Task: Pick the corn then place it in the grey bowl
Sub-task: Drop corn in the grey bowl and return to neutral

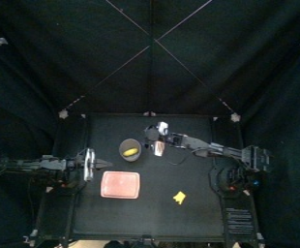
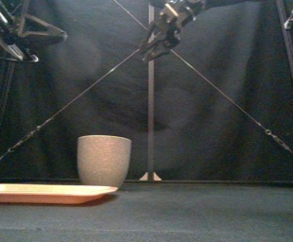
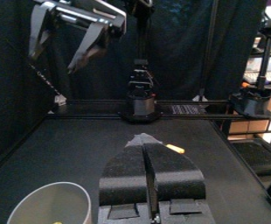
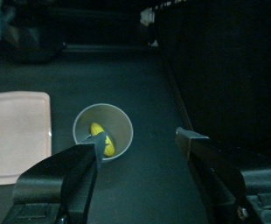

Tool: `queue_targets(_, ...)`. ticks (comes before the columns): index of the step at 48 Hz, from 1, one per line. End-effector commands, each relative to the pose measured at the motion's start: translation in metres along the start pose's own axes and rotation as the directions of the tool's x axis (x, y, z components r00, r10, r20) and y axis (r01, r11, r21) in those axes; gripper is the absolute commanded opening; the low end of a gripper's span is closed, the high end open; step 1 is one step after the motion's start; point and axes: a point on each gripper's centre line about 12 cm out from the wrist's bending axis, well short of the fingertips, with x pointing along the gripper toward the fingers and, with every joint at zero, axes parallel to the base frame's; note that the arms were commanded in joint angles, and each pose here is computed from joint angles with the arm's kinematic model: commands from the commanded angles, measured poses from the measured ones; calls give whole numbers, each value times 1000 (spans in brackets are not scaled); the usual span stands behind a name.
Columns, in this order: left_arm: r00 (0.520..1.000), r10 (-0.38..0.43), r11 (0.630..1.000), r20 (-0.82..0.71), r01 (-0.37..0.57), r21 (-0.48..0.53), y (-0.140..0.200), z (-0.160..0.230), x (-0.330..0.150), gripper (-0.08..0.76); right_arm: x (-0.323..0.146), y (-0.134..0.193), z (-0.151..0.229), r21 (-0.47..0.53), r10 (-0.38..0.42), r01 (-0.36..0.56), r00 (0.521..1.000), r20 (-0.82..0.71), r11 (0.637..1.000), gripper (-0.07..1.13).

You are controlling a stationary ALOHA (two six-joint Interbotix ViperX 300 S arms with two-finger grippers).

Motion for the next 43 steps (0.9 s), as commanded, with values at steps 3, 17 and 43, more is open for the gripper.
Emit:
queue_targets(3, 999, 6, 1000, 40, -6, 7, 1, 13, 1, -37, -73, -6, 3, 79, -4, -13, 978, 209, 997, 972)
queue_targets(17, 994, 38, 999, 101, -40, 21, 7, 28, -3, -37, -163, 8, -65, 179, -4, -89, 886, 463, 980, 974)
queue_targets(43, 989, 51, 998, 138, -55, 29, 10, 42, -2, -37, -174, 39, -153, 310, 58, -241, 864, 500, 920, 972)
